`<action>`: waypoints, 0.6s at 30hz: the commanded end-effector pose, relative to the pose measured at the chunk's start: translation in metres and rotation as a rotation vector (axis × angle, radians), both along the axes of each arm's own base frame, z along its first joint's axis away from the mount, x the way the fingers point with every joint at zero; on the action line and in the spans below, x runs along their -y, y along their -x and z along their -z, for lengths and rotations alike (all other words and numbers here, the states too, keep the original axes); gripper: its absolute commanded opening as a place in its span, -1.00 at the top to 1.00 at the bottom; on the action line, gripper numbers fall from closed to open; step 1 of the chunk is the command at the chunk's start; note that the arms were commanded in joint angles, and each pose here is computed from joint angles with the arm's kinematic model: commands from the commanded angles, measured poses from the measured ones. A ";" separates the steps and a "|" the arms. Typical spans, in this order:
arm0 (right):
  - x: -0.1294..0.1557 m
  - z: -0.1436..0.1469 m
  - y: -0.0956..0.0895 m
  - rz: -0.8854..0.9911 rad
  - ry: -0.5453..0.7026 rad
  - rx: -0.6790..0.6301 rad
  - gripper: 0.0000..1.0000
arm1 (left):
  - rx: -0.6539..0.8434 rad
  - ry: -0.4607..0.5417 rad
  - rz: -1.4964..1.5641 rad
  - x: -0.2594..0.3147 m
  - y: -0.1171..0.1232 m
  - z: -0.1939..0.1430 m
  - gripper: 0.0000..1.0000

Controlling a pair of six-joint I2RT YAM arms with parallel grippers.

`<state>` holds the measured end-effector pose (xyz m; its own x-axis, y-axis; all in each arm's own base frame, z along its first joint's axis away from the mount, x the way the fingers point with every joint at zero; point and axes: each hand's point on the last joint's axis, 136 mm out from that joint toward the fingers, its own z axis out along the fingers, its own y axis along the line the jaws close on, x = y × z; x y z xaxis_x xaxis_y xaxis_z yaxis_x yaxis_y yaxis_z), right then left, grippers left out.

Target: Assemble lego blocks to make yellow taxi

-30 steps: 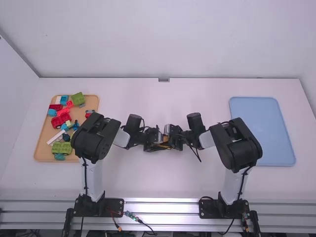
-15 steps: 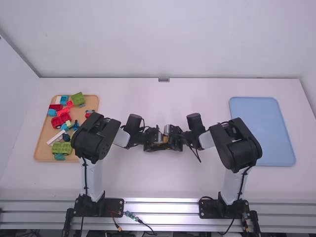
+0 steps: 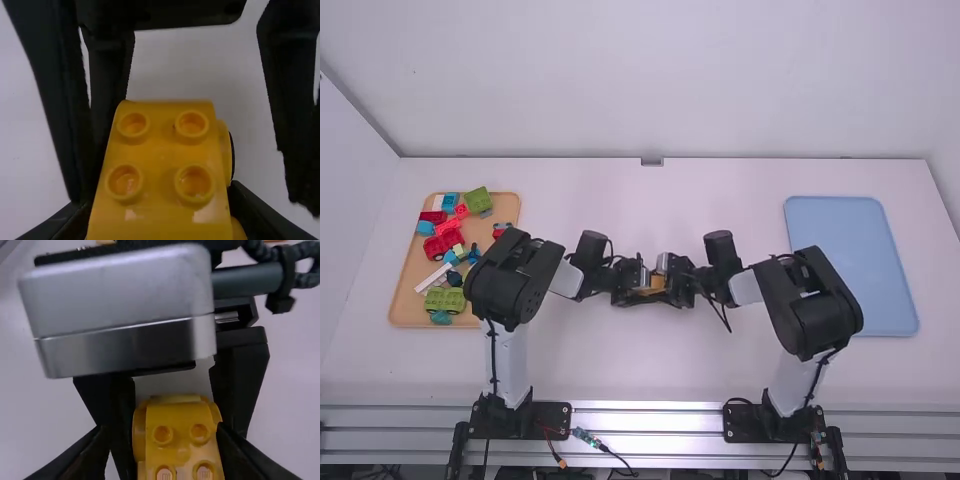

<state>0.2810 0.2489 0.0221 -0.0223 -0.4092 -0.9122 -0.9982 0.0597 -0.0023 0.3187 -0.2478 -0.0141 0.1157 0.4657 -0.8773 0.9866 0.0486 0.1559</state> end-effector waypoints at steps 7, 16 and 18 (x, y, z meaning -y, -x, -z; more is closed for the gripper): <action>0.027 -0.032 -0.014 0.098 -0.044 0.024 -0.26 | 0.039 -0.049 -0.041 -0.006 -0.011 0.002 0.74; 0.084 -0.055 -0.052 0.441 0.012 -0.033 -0.84 | 0.043 -0.093 -0.082 -0.012 -0.017 0.009 0.64; 0.098 -0.056 -0.055 0.508 0.057 -0.042 -0.99 | 0.038 -0.110 -0.094 -0.014 -0.018 0.012 0.49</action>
